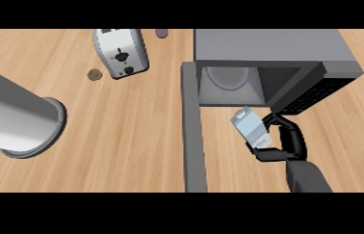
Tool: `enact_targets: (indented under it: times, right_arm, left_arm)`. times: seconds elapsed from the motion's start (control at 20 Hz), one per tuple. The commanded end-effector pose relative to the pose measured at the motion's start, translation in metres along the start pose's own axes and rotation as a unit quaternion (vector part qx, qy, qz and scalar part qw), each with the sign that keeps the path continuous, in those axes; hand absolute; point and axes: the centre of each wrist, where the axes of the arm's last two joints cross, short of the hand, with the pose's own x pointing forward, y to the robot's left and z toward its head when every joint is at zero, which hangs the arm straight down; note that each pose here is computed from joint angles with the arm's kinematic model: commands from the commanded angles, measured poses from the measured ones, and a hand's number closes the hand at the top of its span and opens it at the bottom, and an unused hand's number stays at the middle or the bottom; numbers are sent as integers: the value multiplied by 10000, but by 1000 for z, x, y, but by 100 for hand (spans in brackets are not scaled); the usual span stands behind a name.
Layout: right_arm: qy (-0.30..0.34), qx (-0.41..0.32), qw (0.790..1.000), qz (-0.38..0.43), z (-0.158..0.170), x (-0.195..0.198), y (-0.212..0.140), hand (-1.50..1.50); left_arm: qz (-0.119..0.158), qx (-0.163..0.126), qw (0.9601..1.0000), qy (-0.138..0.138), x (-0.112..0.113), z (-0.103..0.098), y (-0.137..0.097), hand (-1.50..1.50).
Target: Pick up the milk, place it into the microwave and close the microwave
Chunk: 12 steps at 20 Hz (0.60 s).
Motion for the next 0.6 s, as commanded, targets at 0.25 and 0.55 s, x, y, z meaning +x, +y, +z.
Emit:
enact_targets:
  times: [0.25, 0.55]
  right_arm:
    - [-498, 255, 9980, -281, -29, 44, 43, 150]
    - [-423, 74, 9991, -70, -58, 85, 55, 150]
  left_arm:
    - [-116, 148, 9998, -49, 10, -6, 8, -150]
    - [-110, 197, 9997, 80, -1, -3, 22, -150]
